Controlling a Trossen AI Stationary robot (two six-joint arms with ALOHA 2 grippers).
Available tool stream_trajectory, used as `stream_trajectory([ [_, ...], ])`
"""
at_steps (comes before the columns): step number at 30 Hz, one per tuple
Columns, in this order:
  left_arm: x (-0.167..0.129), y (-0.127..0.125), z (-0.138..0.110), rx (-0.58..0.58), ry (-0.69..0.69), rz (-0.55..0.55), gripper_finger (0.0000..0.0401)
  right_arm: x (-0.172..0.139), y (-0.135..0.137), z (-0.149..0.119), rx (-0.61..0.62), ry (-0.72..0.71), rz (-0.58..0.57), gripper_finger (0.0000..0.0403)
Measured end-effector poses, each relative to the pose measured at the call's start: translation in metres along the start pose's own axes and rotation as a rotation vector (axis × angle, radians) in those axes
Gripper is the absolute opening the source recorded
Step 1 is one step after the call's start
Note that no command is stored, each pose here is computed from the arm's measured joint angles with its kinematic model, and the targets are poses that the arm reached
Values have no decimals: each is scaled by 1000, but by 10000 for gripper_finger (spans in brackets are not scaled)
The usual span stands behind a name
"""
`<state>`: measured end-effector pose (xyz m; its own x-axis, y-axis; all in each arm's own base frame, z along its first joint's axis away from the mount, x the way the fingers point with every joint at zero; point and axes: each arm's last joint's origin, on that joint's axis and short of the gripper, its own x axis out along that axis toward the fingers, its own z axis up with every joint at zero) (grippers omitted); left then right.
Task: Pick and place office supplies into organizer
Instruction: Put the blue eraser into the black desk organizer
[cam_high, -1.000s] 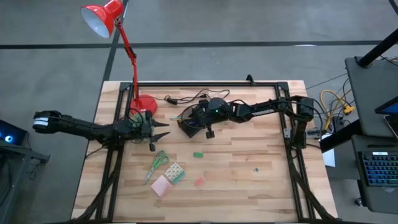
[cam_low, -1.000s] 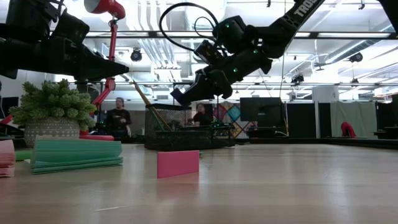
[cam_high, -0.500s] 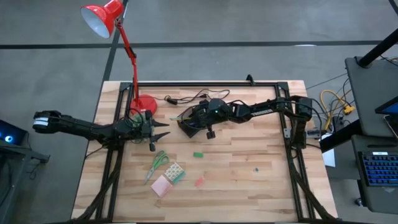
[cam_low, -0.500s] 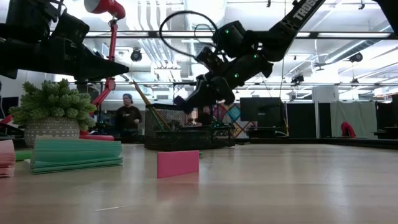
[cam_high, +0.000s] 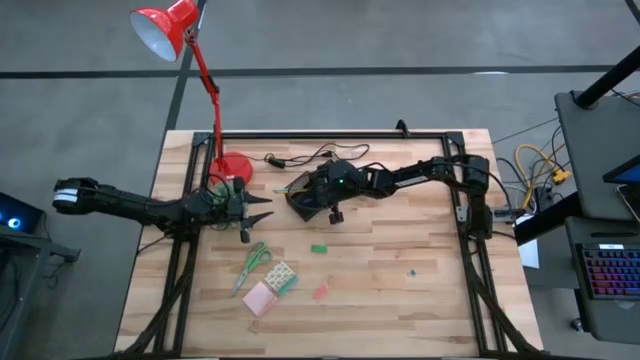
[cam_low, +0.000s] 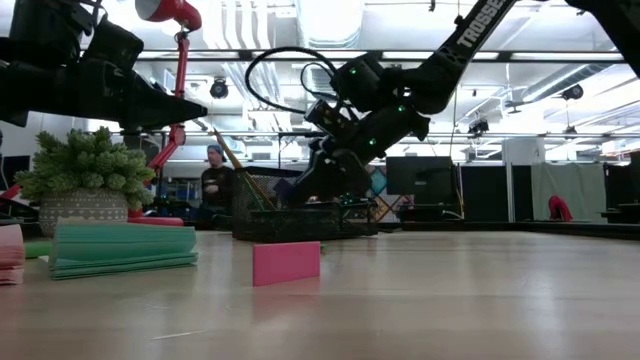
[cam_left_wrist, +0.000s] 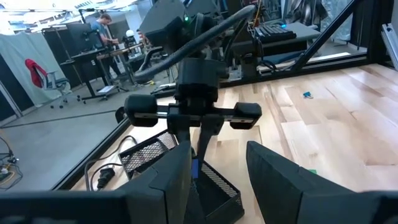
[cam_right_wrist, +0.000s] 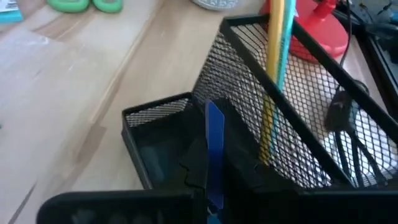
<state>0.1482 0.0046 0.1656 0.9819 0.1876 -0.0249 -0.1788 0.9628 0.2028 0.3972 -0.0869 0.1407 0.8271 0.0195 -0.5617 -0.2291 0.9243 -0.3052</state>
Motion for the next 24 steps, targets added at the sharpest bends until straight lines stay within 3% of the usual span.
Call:
stream_trajectory([
  [6, 0, 0, 0, 0, 2, 0, 142, 0, 1, -4, 7, 33, 18, 22],
  [24, 0, 0, 0, 0, 3, 0, 142, 0, 1, -5, 29, 43, 15, 84],
])
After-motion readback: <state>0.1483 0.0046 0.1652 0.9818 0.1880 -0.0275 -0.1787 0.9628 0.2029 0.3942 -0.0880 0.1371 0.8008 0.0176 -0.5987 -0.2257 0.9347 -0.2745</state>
